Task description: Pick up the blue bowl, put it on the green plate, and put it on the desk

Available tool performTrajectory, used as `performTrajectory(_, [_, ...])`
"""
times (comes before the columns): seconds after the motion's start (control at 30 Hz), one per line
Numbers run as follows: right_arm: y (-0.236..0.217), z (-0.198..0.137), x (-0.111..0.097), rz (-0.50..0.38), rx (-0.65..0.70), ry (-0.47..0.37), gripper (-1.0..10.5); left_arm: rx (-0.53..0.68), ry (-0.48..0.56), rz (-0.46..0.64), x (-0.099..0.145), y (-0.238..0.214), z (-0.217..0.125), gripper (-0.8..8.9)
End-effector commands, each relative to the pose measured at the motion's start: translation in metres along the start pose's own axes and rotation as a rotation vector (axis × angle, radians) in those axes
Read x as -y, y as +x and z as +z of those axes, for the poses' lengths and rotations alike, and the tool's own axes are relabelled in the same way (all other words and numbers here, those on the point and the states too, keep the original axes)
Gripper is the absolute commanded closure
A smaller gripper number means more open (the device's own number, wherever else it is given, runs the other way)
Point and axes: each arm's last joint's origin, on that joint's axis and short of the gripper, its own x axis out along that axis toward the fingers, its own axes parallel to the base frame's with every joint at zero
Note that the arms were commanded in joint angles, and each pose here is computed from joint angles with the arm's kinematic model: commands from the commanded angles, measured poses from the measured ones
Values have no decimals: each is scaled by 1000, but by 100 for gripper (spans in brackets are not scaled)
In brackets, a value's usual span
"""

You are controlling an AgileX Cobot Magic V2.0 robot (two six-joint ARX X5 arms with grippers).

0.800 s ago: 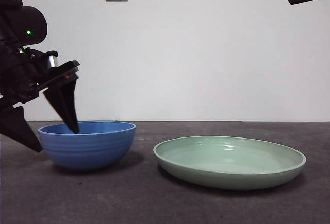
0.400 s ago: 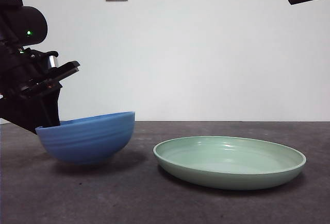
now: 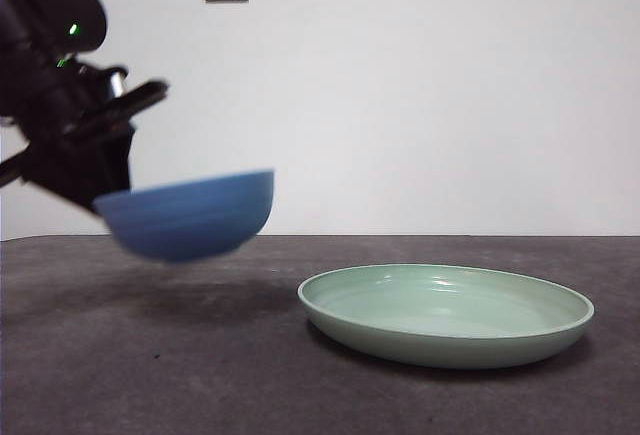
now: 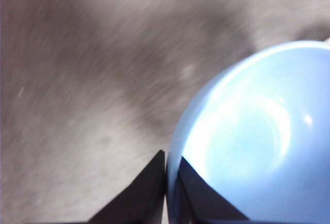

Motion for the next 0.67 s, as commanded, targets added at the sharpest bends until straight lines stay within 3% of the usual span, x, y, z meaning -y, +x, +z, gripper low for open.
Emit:
performTrajectory(0.03, [-15,5,-8,-48,21,-61,311,12,24,-10,17,-8,14,796])
performTrajectory(0.33, [-58,6,-29,-275,43,-152,311,55,148,-19,84,-21,29,796])
performTrajectory(0.67, [-84,-1,-44,-298,55,-160,311,-54,289,-75,144,30,29,796])
